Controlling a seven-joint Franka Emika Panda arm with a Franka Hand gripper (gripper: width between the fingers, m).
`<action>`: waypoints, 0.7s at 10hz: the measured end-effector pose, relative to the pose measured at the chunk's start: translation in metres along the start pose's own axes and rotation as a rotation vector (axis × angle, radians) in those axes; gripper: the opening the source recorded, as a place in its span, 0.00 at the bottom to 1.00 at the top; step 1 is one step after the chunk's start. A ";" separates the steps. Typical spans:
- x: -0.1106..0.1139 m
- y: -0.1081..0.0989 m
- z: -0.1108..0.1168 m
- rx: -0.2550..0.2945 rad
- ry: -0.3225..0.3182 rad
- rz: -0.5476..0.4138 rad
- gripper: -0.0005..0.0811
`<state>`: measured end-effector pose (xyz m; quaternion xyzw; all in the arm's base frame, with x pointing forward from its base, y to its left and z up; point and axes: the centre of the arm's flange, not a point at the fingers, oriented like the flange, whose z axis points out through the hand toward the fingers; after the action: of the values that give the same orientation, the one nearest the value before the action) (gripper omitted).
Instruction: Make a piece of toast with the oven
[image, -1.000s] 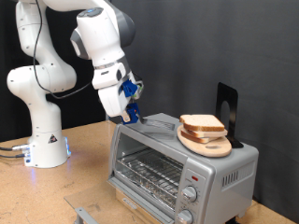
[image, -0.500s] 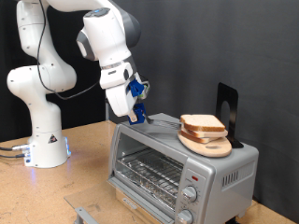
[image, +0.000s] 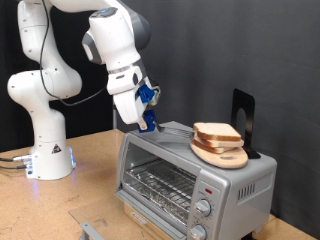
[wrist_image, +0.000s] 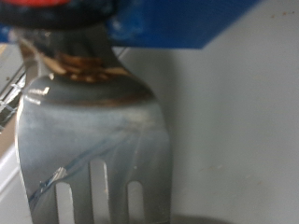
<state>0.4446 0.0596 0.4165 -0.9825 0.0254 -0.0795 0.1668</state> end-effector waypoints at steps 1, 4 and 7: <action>-0.003 -0.003 0.003 0.003 -0.023 -0.007 0.55; -0.009 -0.014 0.008 0.012 -0.030 -0.020 0.55; -0.010 -0.020 -0.005 0.035 0.040 -0.016 0.55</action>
<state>0.4341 0.0782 0.4260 -0.9778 0.0196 -0.1010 0.1826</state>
